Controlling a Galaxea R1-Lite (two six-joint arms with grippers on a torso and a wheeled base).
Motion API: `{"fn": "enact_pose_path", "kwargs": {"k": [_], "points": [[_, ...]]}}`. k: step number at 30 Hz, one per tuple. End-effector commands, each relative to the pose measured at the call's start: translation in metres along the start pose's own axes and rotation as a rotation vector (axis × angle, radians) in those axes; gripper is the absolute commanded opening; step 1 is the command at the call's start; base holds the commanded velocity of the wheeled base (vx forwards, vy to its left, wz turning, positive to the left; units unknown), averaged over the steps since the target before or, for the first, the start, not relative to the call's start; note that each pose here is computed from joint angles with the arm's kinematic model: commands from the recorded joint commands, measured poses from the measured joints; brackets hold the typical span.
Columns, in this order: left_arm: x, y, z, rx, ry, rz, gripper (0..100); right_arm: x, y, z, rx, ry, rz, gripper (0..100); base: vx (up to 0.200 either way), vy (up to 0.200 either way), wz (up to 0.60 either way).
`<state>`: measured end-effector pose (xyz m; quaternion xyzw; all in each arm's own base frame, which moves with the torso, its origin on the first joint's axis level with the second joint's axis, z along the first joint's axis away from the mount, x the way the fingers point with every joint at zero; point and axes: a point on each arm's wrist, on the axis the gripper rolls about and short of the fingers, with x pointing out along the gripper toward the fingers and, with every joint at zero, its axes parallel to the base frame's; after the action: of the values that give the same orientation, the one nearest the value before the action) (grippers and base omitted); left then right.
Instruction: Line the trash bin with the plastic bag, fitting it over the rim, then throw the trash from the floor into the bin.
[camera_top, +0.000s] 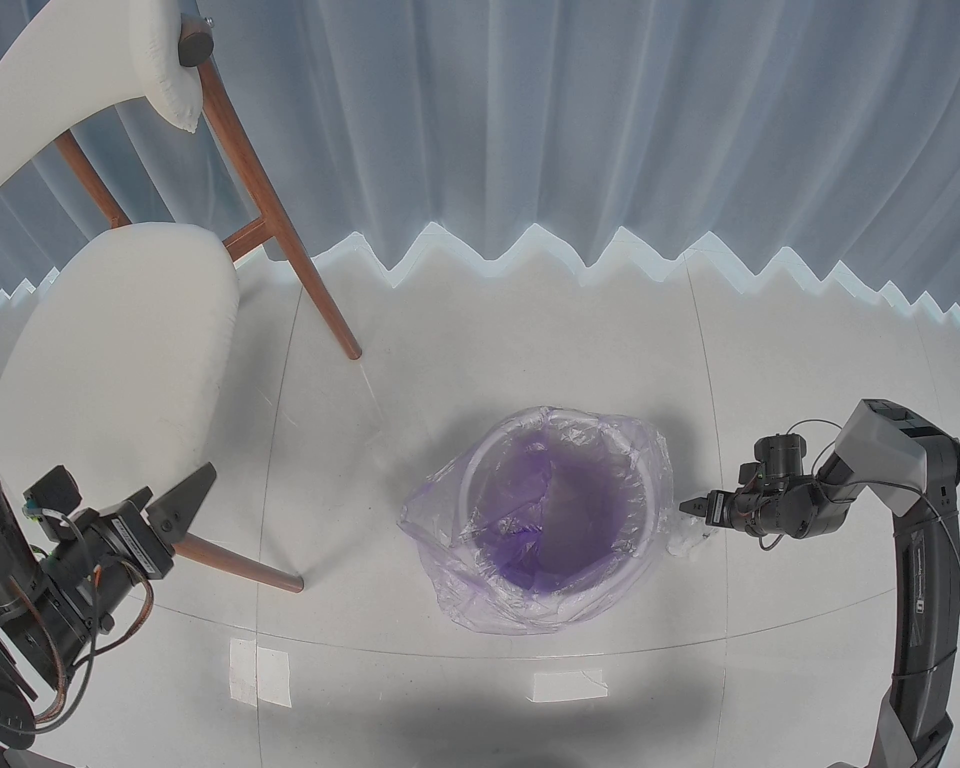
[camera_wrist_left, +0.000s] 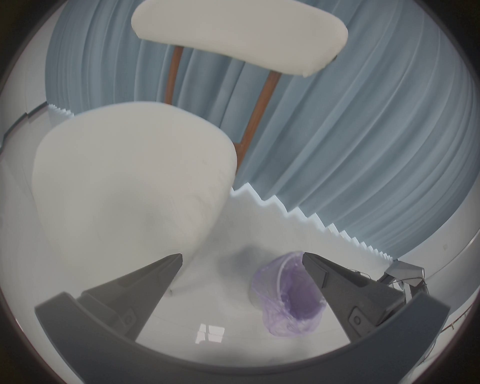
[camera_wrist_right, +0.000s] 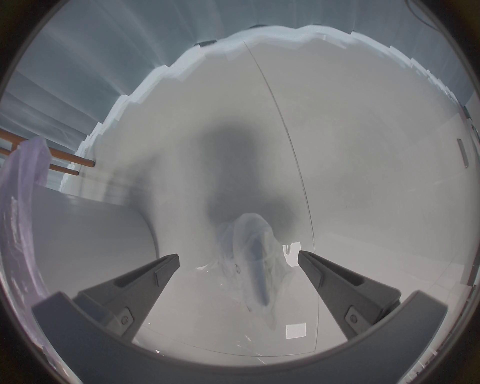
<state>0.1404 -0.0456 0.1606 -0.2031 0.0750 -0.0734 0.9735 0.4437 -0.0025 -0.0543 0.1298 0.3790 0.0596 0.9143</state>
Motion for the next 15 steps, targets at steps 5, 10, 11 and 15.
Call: {"fn": "enact_pose_path", "kwargs": {"k": [5,10,11,15], "points": [[-0.017,-0.002,0.026,0.067,-0.149,-0.012,100,0.016,-0.001,0.011,0.012,0.045,-0.017,100,0.0,0.0,0.0],[-0.024,-0.001,0.025,0.1,-0.164,-0.013,100,0.015,-0.001,0.013,0.027,0.062,-0.022,0,0.0,0.0,0.0],[-0.025,-0.001,0.025,0.099,-0.168,-0.014,100,0.016,-0.002,0.013,0.028,0.064,-0.022,0,0.0,0.0,0.0],[-0.026,0.002,0.027,0.099,-0.183,0.011,100,0.015,-0.003,0.013,0.038,0.062,-0.022,0,0.0,0.0,0.0]]}}
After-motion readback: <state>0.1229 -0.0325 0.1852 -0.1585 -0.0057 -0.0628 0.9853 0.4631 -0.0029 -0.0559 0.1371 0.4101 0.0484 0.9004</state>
